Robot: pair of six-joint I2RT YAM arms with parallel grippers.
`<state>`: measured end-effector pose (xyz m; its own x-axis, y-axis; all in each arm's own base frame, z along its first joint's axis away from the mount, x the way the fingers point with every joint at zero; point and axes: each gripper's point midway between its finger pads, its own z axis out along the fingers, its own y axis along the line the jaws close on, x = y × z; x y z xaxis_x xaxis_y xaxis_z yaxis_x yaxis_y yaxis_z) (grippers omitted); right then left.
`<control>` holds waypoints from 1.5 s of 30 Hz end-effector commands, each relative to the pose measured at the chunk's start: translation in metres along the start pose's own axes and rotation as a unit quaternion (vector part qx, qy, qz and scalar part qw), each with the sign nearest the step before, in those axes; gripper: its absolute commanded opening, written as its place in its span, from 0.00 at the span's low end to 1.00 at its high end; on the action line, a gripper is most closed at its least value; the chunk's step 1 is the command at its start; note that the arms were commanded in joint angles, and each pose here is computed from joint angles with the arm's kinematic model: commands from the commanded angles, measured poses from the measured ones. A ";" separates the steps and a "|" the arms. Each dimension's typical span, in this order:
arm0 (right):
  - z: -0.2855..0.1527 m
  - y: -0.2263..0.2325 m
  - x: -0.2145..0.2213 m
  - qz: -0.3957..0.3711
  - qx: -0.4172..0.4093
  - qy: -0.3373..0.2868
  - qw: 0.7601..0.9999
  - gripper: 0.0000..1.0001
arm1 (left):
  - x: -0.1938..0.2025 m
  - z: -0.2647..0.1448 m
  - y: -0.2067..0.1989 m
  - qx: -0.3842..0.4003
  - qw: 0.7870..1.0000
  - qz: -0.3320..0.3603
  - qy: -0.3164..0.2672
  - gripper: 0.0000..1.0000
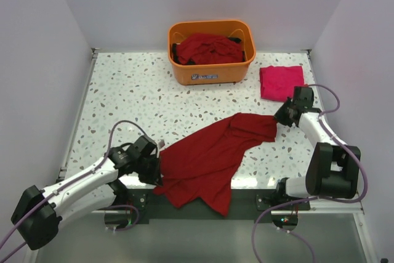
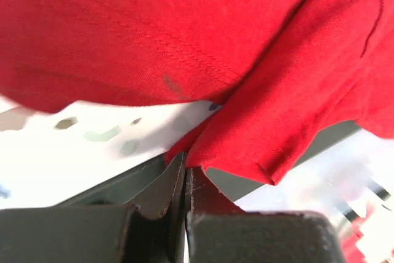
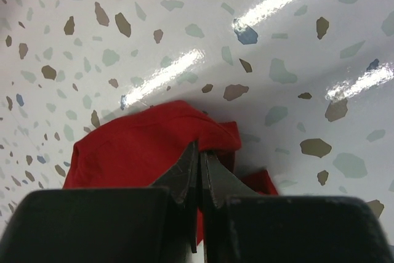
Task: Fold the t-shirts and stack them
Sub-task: Flatten the tshirt out
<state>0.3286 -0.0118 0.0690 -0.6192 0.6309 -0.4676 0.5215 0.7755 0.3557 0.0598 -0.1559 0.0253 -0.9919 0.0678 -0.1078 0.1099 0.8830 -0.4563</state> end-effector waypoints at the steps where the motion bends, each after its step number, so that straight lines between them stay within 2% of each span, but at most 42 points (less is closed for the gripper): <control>1: -0.021 0.021 -0.020 -0.016 -0.044 -0.027 0.999 0.00 | -0.063 -0.040 -0.032 -0.010 0.993 0.029 -0.118 0.00; 2: -0.031 0.031 -0.027 -0.020 -0.064 -0.036 0.997 0.00 | -0.078 -0.055 -0.039 -0.017 0.988 0.031 -0.148 0.00; 3: -0.045 0.039 -0.036 -0.025 -0.081 -0.055 0.995 0.00 | -0.110 -0.089 -0.058 -0.020 0.975 0.035 -0.217 0.00; 4: -0.061 0.048 -0.048 -0.028 -0.092 -0.071 0.993 0.00 | -0.124 -0.108 -0.059 -0.040 0.967 0.032 -0.250 0.00; 5: -0.072 0.052 -0.057 -0.035 -0.093 -0.087 0.991 0.00 | -0.144 -0.127 -0.057 -0.071 0.952 0.023 -0.296 0.00; 6: -0.091 0.057 -0.067 -0.037 -0.100 -0.109 0.988 0.00 | -0.164 -0.161 -0.075 -0.059 0.936 0.019 -0.346 0.00; 8: -0.127 0.073 -0.097 -0.042 -0.115 -0.158 0.980 0.00 | -0.189 -0.190 -0.081 -0.081 0.915 0.014 -0.396 0.00; 9: -0.141 0.074 -0.104 -0.040 -0.107 -0.171 0.979 0.00 | -0.208 -0.226 -0.087 -0.095 0.888 -0.001 -0.450 0.00; 11: -0.185 0.091 -0.137 -0.044 -0.118 -0.222 0.967 0.00 | -0.231 -0.247 -0.091 -0.133 0.870 -0.003 -0.474 0.00; 12: -0.196 0.092 -0.142 -0.044 -0.113 -0.227 0.966 0.00 | -0.242 -0.282 -0.100 -0.138 0.848 -0.014 -0.512 0.00; 14: -0.232 0.106 -0.168 -0.048 -0.124 -0.267 0.954 0.00 | -0.260 -0.300 -0.102 -0.166 0.835 -0.010 -0.525 0.00; 15: -0.239 0.108 -0.170 -0.052 -0.123 -0.266 0.955 0.00 | -0.265 -0.325 -0.106 -0.165 0.819 -0.021 -0.550 0.00; 16: -0.260 0.111 -0.185 -0.050 -0.118 -0.296 0.946 0.00 | -0.272 -0.329 -0.105 -0.177 0.816 -0.015 -0.549 0.00; 18: -0.277 0.109 -0.194 -0.053 -0.105 -0.315 0.942 0.00 | -0.280 -0.356 -0.098 -0.171 0.803 -0.032 -0.570 0.00; 19: -0.302 0.112 -0.206 -0.052 -0.107 -0.346 0.931 0.00 | -0.281 -0.366 -0.096 -0.172 0.799 -0.028 -0.576 0.00; 20: -0.309 0.112 -0.211 -0.055 -0.099 -0.354 0.928 0.00 | -0.283 -0.385 -0.093 -0.167 0.787 -0.037 -0.593 0.00; 21: -0.320 0.112 -0.213 -0.056 -0.099 -0.361 0.926 0.00 | -0.283 -0.397 -0.096 -0.162 0.778 -0.035 -0.606 0.00; 22: -0.347 0.119 -0.221 -0.057 -0.113 -0.388 0.913 0.00 | -0.280 -0.410 -0.100 -0.157 0.770 -0.029 -0.618 0.00; 24: -0.363 0.125 -0.226 -0.065 -0.121 -0.396 0.908 0.00 | -0.273 -0.443 -0.114 -0.125 0.750 -0.022 -0.649 0.00; 25: -0.392 0.130 -0.230 -0.063 -0.138 -0.421 0.894 0.00 | -0.267 -0.456 -0.117 -0.119 0.742 -0.019 -0.659 0.00; 26: -0.402 0.131 -0.231 -0.063 -0.142 -0.428 0.890 0.00 | -0.261 -0.475 -0.121 -0.106 0.728 -0.021 -0.677 0.00; 29: -0.446 0.129 -0.231 -0.058 -0.151 -0.470 0.868 0.00 | -0.247 -0.505 -0.126 -0.093 0.708 -0.015 -0.700 0.00; 30: -0.468 0.125 -0.229 -0.053 -0.153 -0.493 0.855 0.00 | -0.244 -0.508 -0.126 -0.093 0.707 -0.013 -0.700 0.00; 34: -0.505 0.120 -0.218 -0.060 -0.170 -0.529 0.829 0.00 | -0.232 -0.522 -0.126 -0.085 0.698 -0.013 -0.711 0.00; 36: -0.505 0.121 -0.218 -0.064 -0.172 -0.531 0.828 0.00 | -0.230 -0.525 -0.126 -0.080 0.693 -0.018 -0.716 0.00; 39: -0.486 0.133 -0.221 -0.079 -0.186 -0.508 0.837 0.00 | -0.239 -0.518 -0.129 -0.075 0.694 -0.012 -0.716 0.00; 41: -0.455 0.151 -0.223 -0.093 -0.211 -0.470 0.852 0.00 | -0.258 -0.497 -0.135 -0.077 0.709 -0.003 -0.701 0.00; 42: -0.449 0.155 -0.230 -0.091 -0.214 -0.472 0.851 0.00 | -0.267 -0.490 -0.139 -0.074 0.713 -0.001 -0.697 0.00; 43: -0.429 0.161 -0.231 -0.098 -0.220 -0.453 0.858 0.00 | -0.288 -0.470 -0.143 -0.088 0.728 0.007 -0.680 0.00; 45: -0.399 0.170 -0.245 -0.098 -0.218 -0.433 0.869 0.00 | -0.311 -0.456 -0.146 -0.097 0.740 0.012 -0.665 0.00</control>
<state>0.2620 -0.0237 0.6009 0.2128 0.3623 -0.9074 0.0807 0.9190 0.3859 0.2692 -0.0653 0.5503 0.0317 -0.3823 -0.9235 -0.0094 0.9238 -0.3828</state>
